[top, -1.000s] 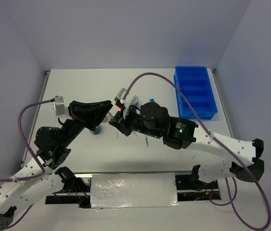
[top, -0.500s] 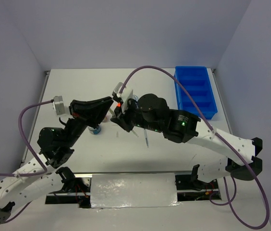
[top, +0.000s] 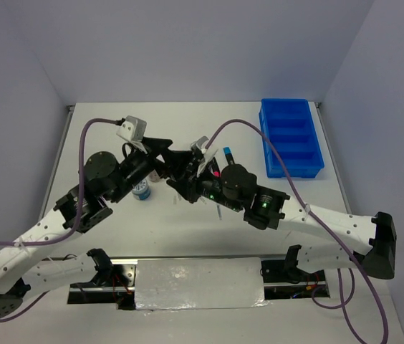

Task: Sort the stationery into containers
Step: Place the pen in the storage box.

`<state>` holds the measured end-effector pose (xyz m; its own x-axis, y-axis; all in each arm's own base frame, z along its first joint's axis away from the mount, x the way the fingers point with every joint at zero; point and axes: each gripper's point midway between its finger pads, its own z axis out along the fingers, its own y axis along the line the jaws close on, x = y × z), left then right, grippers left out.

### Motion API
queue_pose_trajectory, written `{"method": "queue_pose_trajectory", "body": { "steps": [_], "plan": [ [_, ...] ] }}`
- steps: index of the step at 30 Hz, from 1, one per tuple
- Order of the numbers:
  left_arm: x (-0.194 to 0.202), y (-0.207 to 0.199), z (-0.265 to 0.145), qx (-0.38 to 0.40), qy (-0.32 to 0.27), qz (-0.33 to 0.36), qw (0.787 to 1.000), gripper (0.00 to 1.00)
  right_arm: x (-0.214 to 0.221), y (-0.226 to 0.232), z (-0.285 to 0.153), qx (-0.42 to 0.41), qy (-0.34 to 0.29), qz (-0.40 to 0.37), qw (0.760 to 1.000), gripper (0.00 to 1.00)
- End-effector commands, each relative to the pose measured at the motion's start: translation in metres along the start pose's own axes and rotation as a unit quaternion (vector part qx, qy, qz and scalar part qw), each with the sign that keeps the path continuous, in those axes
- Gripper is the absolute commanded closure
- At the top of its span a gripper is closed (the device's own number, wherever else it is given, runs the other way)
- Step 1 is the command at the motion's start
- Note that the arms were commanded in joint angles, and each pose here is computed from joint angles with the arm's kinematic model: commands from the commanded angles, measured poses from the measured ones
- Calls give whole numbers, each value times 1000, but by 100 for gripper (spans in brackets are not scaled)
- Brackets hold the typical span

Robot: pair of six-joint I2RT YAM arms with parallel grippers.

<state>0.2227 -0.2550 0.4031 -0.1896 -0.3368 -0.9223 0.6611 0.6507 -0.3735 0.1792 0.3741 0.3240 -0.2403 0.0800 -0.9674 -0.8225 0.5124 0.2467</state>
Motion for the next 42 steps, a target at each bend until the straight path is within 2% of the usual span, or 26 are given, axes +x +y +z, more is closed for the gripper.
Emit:
{"method": "queue_pose_trajectory", "body": {
  "steps": [1,3,4,6,7,8,9,11,12,13,14,15,16,18,20,22,23,25,27,29,32,34,38,42],
  "plan": [
    [-23,-4,-1,-25,-15,-22,999,1,-14,-16,6,33,-35,62,997,100],
    [-40,14,-4,-89,-38,-49,994,1,-4,-46,5,80,-24,91,992,100],
    [-60,29,-13,-146,-58,-53,986,1,4,-58,3,100,-15,100,990,100],
    [-72,49,-21,-221,-69,-75,970,1,8,-96,-7,161,-19,140,977,100],
    [-99,62,-36,-274,-105,-82,952,1,9,-116,-14,204,-27,157,966,100],
    [-93,72,-46,-309,-83,-68,945,1,22,-138,-25,244,-14,174,954,100],
    [-94,78,-51,-329,-80,-64,939,1,16,-167,-40,290,-39,214,932,100],
    [-93,84,-63,-346,-70,-48,934,1,26,-208,-66,367,-48,242,897,100],
    [-96,83,-74,-338,-72,-44,937,1,20,-224,-81,397,-74,265,876,100],
    [-80,87,-75,-336,-54,-31,940,1,18,-262,-112,473,-108,268,832,100],
    [-70,82,-76,-310,-37,-27,950,1,19,-278,-130,508,-128,273,807,100],
    [-73,78,-88,-285,-46,-22,957,1,15,-291,-145,535,-158,287,779,100],
    [-47,79,-86,-267,-13,-10,963,1,13,-316,-177,591,-190,285,730,100],
    [-21,87,-102,-261,12,8,965,1,12,-338,-200,626,-216,293,690,100],
    [-5,98,-113,-276,29,23,960,1,12,-365,-229,668,-239,312,631,100],
    [19,114,-126,-301,54,37,951,1,24,-378,-243,694,-228,329,599,100],
    [27,118,-129,-308,63,38,949,1,28,-393,-251,706,-241,350,567,100],
    [47,124,-132,-310,87,46,946,1,38,-400,-259,726,-236,368,531,100],
    [61,121,-129,-296,107,43,948,1,63,-407,-269,758,-234,386,471,100],
    [68,118,-125,-286,124,45,949,1,68,-419,-266,768,-243,400,436,100],
    [77,120,-124,-285,141,52,947,1,81,-431,-270,793,-223,407,395,100],
    [80,120,-124,-281,146,55,947,1,80,-439,-267,796,-220,408,388,100],
    [81,119,-123,-277,148,59,948,1,99,-443,-269,806,-218,416,360,100],
    [80,118,-123,-275,148,61,948,1,110,-449,-269,802,-223,431,348,99]
  ]
}}
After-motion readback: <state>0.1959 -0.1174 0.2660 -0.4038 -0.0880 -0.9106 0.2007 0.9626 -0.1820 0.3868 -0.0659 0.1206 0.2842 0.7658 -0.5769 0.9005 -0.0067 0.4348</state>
